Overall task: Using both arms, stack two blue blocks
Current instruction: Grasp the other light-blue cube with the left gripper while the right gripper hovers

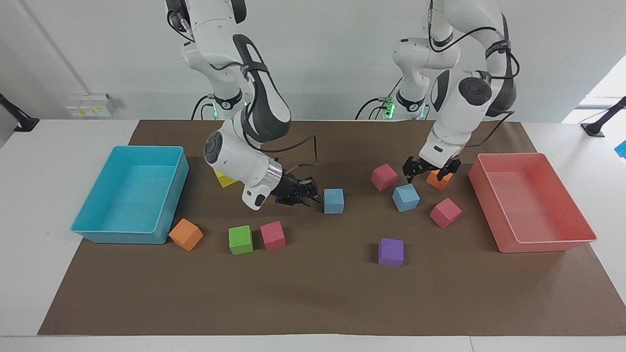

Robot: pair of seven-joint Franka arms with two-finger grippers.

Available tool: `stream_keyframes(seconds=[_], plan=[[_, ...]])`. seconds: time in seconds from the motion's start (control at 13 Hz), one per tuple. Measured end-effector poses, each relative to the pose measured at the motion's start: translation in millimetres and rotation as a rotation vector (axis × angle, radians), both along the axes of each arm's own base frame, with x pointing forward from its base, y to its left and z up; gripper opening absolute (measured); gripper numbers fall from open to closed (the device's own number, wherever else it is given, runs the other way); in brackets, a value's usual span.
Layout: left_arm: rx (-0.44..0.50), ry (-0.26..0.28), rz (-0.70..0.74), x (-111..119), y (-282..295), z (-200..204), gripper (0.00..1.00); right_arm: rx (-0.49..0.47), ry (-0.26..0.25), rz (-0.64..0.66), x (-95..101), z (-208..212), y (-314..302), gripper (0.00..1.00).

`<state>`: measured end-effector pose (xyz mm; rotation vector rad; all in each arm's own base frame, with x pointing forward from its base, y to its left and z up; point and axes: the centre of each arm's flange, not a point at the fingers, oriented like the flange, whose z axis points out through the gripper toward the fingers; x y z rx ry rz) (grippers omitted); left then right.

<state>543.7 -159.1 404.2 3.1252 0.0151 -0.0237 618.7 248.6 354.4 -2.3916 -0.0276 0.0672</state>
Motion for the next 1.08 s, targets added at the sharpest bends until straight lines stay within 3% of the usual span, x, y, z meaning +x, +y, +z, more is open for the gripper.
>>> stream_keyframes(seconds=[0.15, 0.39, 1.08], plan=[[-0.004, -0.002, 0.007, 3.5, -2.2, -24.2, 1.0, 0.041, 0.013, -0.005, -6.1, -16.7, -6.5, 0.01], [-0.006, -0.002, 0.028, 0.0, -7.8, -51.8, 1.0, 0.085, 0.037, -0.028, -12.8, -38.7, -19.2, 0.01], [0.001, 0.022, 0.047, -10.2, -8.3, -82.3, 1.0, 0.203, 0.148, -0.145, -26.5, -92.5, -22.9, 0.01]])
